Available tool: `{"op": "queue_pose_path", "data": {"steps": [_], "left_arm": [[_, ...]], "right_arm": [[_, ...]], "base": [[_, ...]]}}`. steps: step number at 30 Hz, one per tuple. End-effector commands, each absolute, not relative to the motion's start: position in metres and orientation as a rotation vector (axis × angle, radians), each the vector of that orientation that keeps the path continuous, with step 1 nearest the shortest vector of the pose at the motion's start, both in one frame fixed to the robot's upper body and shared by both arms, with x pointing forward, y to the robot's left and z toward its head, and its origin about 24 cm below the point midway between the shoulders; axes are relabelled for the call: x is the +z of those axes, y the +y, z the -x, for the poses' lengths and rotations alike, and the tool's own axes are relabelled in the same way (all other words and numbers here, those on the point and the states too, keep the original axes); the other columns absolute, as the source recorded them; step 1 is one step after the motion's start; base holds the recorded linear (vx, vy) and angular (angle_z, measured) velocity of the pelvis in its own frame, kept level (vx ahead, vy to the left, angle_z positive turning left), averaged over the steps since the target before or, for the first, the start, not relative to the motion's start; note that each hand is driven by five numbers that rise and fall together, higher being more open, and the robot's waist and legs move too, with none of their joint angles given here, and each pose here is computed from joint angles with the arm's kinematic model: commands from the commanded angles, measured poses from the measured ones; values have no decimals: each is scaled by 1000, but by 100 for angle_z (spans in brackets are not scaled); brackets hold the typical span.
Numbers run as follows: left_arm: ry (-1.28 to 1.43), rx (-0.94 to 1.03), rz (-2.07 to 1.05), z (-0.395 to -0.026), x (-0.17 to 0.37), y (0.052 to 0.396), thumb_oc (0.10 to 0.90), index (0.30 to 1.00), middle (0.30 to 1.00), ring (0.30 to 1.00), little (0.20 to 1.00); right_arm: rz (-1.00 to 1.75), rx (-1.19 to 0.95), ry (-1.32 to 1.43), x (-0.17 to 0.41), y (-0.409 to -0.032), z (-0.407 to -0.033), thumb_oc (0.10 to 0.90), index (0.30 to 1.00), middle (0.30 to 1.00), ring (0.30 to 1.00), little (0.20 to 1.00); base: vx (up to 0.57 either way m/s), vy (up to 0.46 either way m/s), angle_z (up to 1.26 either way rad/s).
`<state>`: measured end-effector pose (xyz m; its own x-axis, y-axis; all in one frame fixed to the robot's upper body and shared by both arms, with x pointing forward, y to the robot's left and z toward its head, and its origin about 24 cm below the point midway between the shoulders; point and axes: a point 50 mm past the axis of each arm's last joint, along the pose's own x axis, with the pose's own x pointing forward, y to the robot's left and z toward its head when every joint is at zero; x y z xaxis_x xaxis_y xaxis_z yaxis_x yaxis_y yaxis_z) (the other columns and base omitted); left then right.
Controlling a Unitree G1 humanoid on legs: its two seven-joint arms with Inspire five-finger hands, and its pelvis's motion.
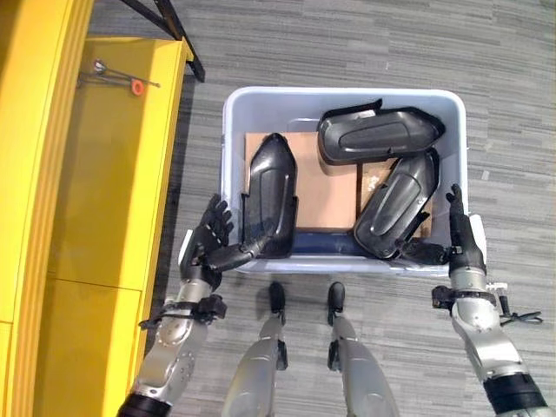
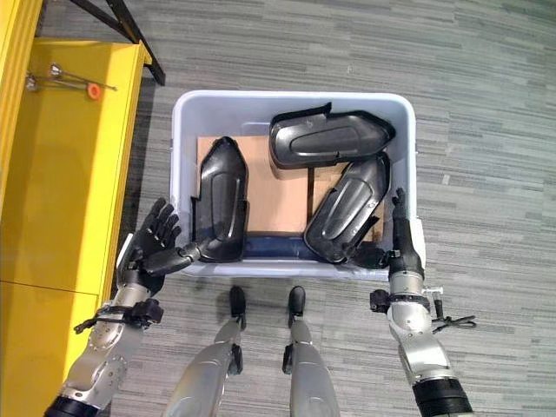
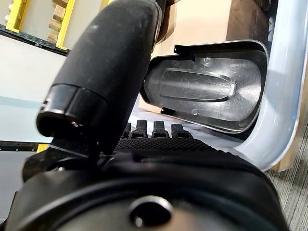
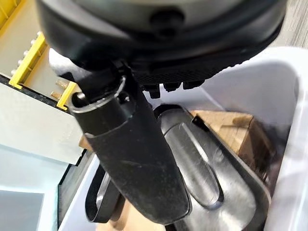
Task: Move parts from the plastic box to the shelf.
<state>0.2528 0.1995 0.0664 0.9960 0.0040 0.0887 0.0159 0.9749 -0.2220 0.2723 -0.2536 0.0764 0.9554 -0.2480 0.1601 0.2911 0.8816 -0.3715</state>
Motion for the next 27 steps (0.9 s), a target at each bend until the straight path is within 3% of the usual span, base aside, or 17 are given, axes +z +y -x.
{"op": "queue_pose_path", "data": {"steps": [1, 27], "left_arm": [[-275, -10, 186, -251, 102, 206, 900, 1000, 1000, 1000, 1000], [-264, -22, 193, -255, 100, 194, 900, 1000, 1000, 1000, 1000]], "right_arm": [[352, -270, -318, 115, -246, -276, 900, 1000, 1000, 1000, 1000], [257, -103, -274, 101, -184, -300, 900, 1000, 1000, 1000, 1000]], "base": [[0, 0, 0], [0, 0, 0]]}}
